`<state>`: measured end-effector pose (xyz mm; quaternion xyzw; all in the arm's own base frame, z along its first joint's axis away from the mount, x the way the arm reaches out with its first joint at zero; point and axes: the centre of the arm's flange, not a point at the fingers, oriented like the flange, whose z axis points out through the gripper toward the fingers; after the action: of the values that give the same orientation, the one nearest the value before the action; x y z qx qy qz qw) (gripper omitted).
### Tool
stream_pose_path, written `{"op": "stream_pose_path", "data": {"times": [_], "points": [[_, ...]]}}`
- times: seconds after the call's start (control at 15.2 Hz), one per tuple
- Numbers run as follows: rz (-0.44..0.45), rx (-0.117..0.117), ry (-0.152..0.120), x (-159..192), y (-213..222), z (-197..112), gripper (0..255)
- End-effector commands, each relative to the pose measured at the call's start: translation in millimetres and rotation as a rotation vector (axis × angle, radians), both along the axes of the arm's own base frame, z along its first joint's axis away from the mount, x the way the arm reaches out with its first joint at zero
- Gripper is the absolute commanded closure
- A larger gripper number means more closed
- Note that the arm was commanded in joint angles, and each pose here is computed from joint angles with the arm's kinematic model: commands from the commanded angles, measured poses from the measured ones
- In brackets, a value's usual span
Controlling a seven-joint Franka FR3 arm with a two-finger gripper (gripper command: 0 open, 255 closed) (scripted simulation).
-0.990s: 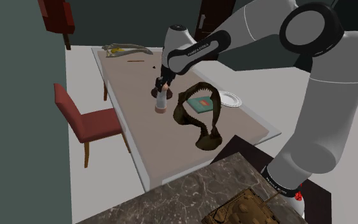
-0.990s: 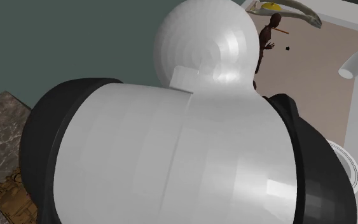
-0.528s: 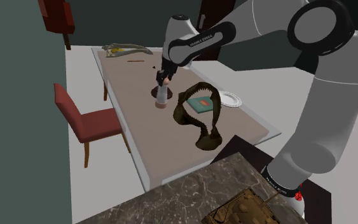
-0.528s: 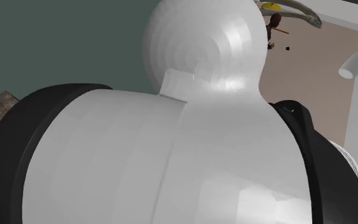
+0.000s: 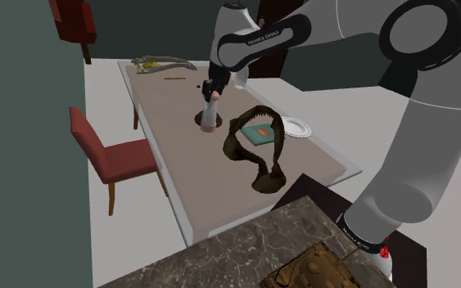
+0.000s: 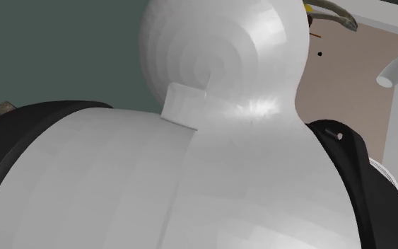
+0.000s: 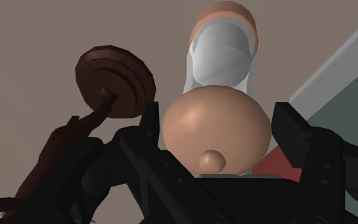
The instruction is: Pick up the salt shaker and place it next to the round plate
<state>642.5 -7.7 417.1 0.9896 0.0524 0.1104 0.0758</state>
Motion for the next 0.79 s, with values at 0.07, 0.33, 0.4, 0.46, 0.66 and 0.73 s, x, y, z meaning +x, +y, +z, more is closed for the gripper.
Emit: {"op": "stream_pose_path", "data": {"times": [0.07,0.33,0.4,0.46,0.66,0.73], "points": [[0.0,0.0,0.0,0,0,16,255],[0.0,0.0,0.0,0,0,38,255],[0.0,0.0,0.0,0,0,43,255],[0.0,0.0,0.0,0,0,48,255],[0.0,0.0,0.0,0,0,64,255],[0.0,0.0,0.0,0,0,69,255]]}}
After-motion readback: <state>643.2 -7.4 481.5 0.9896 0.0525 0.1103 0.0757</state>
